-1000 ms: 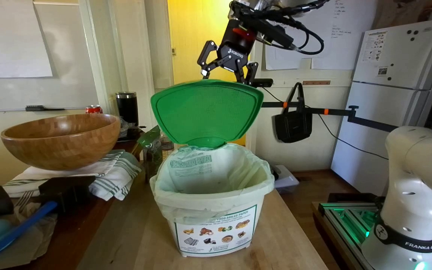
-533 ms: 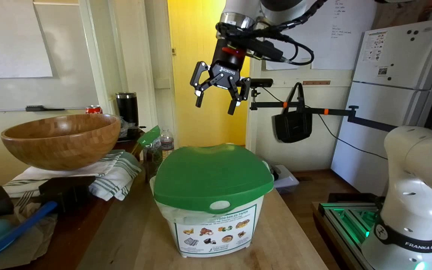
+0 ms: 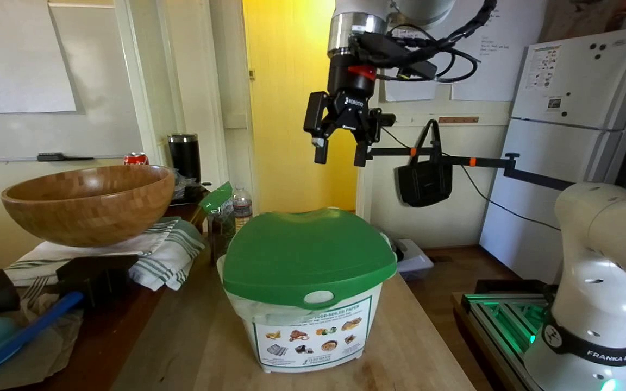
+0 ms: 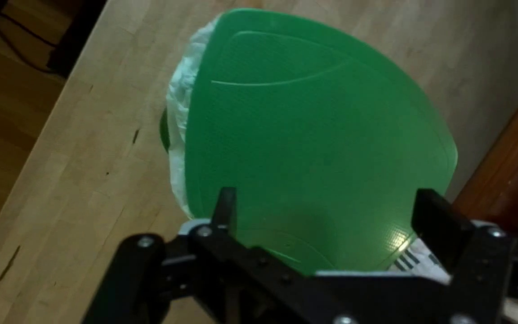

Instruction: Close the white and green bin.

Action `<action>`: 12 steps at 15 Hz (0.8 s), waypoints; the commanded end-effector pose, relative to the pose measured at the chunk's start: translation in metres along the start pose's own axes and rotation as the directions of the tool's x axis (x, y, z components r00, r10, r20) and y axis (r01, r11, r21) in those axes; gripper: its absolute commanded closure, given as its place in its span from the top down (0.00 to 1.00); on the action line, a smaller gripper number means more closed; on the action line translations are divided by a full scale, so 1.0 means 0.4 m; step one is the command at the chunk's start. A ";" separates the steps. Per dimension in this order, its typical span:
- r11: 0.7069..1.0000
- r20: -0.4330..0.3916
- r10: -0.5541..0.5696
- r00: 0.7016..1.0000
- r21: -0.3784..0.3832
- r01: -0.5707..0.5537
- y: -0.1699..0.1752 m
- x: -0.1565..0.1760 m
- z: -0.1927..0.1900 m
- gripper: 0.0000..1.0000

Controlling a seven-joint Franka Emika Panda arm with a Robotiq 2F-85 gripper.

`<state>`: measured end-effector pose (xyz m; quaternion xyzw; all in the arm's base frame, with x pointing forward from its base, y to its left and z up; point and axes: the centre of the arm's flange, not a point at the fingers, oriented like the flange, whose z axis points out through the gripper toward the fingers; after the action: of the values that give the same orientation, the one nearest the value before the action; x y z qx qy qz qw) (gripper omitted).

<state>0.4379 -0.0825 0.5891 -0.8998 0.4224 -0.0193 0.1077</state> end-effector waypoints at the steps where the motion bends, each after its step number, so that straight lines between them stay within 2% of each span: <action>1: 0.982 0.080 -0.174 0.981 -0.058 0.179 0.053 -0.033 -0.022 1.00; 5: 0.920 0.146 -0.361 0.921 -0.102 0.377 0.084 -0.070 -0.006 1.00; 8: 0.846 0.130 -0.495 0.859 -0.152 0.511 0.090 -0.096 0.016 1.00; 10: 0.788 0.113 -0.578 0.808 -0.181 0.589 0.090 -0.111 0.026 1.00; 12: 0.741 0.082 -0.646 0.759 -0.169 0.650 0.090 -0.133 0.031 1.00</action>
<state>0.3961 -0.0710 0.5810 -0.9900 0.1369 0.0264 0.0222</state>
